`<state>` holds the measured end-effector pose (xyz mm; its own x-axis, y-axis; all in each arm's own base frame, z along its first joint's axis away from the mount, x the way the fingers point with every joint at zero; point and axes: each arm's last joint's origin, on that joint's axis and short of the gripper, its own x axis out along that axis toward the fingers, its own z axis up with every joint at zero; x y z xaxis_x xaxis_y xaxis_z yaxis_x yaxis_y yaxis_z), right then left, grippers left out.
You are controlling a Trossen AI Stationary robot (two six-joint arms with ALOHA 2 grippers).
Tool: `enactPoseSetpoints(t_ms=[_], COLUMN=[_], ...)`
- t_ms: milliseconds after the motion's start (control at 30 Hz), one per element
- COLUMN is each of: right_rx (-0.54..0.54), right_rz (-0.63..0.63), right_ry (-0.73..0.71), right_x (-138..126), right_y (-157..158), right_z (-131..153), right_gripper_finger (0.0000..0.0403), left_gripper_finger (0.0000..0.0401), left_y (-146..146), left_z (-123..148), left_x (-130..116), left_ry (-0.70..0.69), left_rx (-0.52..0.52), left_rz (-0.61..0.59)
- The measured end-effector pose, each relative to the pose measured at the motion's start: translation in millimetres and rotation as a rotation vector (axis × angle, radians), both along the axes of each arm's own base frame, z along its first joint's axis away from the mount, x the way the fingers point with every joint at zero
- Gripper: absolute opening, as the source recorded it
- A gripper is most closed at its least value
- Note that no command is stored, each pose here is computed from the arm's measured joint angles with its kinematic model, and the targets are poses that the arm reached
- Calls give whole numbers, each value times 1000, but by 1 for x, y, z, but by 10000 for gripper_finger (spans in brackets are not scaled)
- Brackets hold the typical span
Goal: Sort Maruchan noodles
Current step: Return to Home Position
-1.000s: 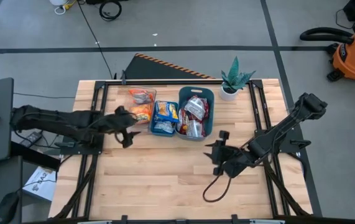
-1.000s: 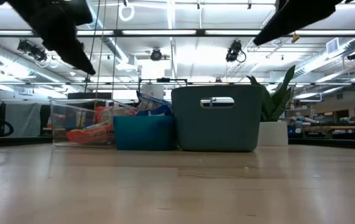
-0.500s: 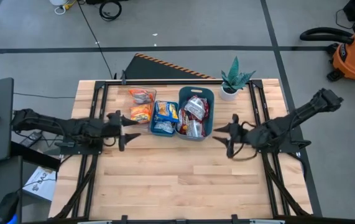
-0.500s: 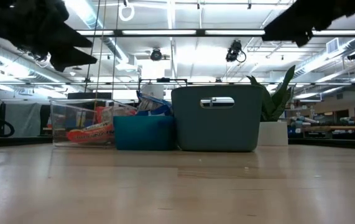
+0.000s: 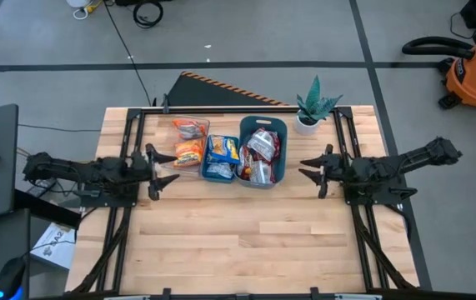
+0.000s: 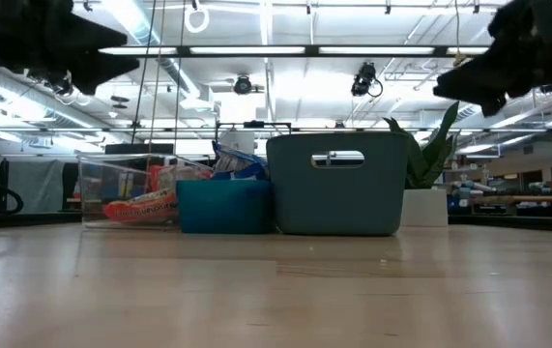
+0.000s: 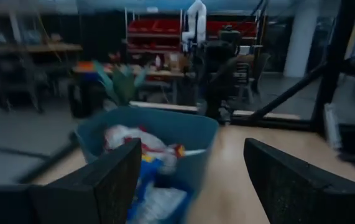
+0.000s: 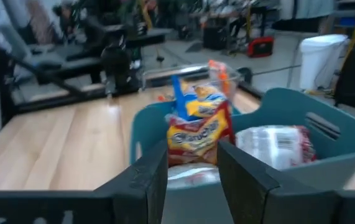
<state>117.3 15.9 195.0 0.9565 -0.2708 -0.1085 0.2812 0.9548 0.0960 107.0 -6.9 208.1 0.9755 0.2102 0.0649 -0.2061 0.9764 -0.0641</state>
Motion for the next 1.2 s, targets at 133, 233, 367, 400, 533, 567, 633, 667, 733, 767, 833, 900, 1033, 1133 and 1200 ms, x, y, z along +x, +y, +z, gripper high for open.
enactPoseSetpoints(t_ms=[133,233,367,400,533,567,633,667,733,767,833,900,1033,1133,1200], right_rx=[36,54,59,54,44,59,100,122,145,150,150,150,149,148,148], right_rz=[-66,-80,-71,-66,-89,-102,-119,-119,-119,-118,-119,-118,-117,-114,-114], right_ry=[-82,-136,-187,-205,-249,-263,-286,-297,-304,-305,-304,-305,-301,-299,-298], right_x=[-11,-16,-21,-21,-23,-24,-24,-24,-24,-24,-24,-24,-24,-24,-24], right_y=[-8,-11,-12,-13,-13,-14,-14,-14,-14,-14,-14,-14,-14,-14,-14], right_z=[-16,-27,-24,-22,-18,-17,-16,-15,-16,-16,-16,-16,-16,-16,-16], right_gripper_finger=[135,129,126,126,126,126,126,126,126,126,126,126,126,126,126], left_gripper_finger=[288,278,256,250,224,218,206,201,190,186,178,174,172,172,172], left_y=[2,2,1,1,-1,-2,-3,-3,-4,-4,-2,-1,0,0,0], left_z=[5,8,8,7,4,0,-10,-15,-26,-28,-30,-33,-36,-36,-36], left_x=[-5,-9,-12,-12,-11,-10,-8,-7,-5,-5,-4,-4,-3,-3,-3], left_ry=[-27,-67,-74,-67,-63,-64,-63,-72,-81,-64,-37,-1,29,30,30], left_rx=[118,133,114,105,47,45,29,24,13,13,31,38,31,31,30], left_rz=[41,23,-8,-11,-89,-116,-149,-158,-159,-155,-119,-82,-46,-44,-44])
